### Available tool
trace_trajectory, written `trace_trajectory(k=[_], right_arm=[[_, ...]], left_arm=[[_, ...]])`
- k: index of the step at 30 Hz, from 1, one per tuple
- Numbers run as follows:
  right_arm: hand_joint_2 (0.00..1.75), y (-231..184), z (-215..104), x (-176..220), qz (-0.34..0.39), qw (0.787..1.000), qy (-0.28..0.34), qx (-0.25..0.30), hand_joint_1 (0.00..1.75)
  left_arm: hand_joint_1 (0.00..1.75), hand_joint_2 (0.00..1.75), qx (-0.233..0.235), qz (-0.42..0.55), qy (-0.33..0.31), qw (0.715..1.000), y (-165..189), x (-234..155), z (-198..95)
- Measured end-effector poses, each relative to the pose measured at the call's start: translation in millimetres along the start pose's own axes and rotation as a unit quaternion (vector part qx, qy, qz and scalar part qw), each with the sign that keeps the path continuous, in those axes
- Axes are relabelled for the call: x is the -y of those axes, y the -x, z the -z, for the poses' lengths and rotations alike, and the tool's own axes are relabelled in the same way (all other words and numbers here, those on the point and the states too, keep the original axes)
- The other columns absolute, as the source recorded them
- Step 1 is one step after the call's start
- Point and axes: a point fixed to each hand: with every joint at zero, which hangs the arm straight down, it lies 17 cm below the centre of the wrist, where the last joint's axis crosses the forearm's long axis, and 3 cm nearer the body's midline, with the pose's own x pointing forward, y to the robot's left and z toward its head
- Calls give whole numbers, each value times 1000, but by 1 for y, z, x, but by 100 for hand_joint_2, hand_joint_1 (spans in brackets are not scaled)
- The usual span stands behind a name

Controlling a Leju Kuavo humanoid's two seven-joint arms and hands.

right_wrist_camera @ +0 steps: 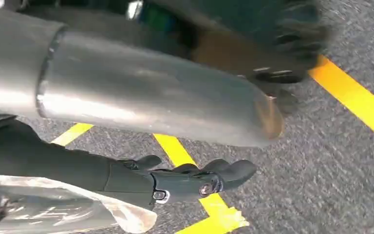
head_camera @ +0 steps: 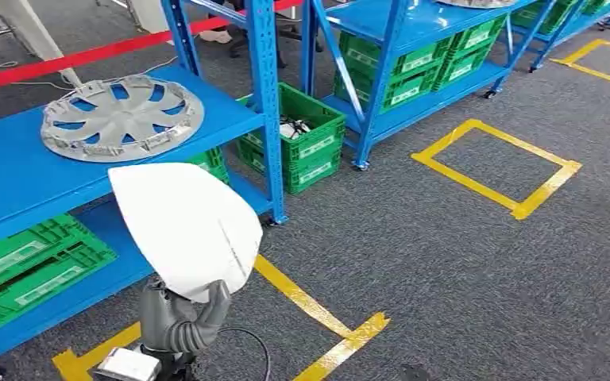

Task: Take the parts from the cabinet and place them on the table.

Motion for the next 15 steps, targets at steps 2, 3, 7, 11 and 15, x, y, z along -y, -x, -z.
trace_trajectory(k=[2,3,7,11,15], right_arm=[[0,-5,1,1,-6,1000,1,8,0],[0,-3,0,0,-7,1000,0,7,0],[0,4,-2,-2,-11,1000,-3,4,0],[0,1,-1,-3,-16,1000,-4,7,0],[0,2,-2,-5,-18,1000,-6,7,0]], left_arm=[[175,175,1,4,-6,1000,-1,-3,0],[175,175,1,4,-6,1000,-1,-4,0],[175,175,6,6,-10,1000,-5,-6,0],[175,175,1,10,-9,1000,-2,-8,-6],[175,175,1,11,-10,1000,-3,-9,-6]])
